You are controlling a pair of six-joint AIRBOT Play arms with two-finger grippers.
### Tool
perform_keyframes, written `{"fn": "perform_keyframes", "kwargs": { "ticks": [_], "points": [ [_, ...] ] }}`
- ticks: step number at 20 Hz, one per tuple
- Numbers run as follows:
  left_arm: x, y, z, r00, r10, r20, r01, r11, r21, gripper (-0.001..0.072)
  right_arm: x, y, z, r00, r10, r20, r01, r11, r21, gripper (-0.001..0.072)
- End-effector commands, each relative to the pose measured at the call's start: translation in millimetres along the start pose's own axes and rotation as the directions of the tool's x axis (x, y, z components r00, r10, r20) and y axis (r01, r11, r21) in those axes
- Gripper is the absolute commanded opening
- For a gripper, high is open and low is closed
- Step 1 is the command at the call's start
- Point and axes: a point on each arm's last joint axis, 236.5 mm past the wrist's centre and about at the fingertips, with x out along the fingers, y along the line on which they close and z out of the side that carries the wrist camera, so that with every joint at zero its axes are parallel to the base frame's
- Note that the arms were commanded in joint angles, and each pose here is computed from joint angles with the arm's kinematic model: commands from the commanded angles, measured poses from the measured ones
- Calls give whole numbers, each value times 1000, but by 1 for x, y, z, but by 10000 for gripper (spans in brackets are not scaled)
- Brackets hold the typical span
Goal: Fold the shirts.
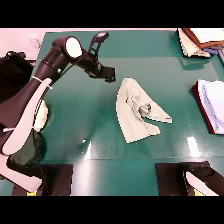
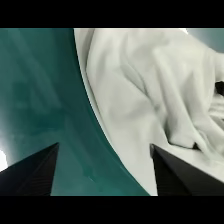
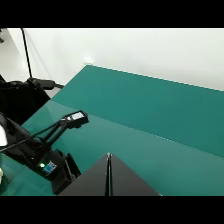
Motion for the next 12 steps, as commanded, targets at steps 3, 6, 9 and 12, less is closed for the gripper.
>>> {"fn": "perform_keyframes", "kwargs": {
  "ticks": [3,6,9,12],
  "points": [
    [77,7,-40,978,-143,-151,114,976,-184,664,0,1,-6,1000,4,-25,-4,1000,0,15],
    [90,-1,-58,955,-204,-213,159,965,-211,664,0,1,-6,1000,2,-25,-2,1000,-1,15],
    [95,1,-77,938,-215,-273,158,964,-215,664,0,0,-6,1000,2,-24,-2,1000,-1,15],
    [101,-3,-98,913,-255,-319,179,952,-246,664,4,-1,-8,999,3,-33,-3,1000,4,15]
  ]
}}
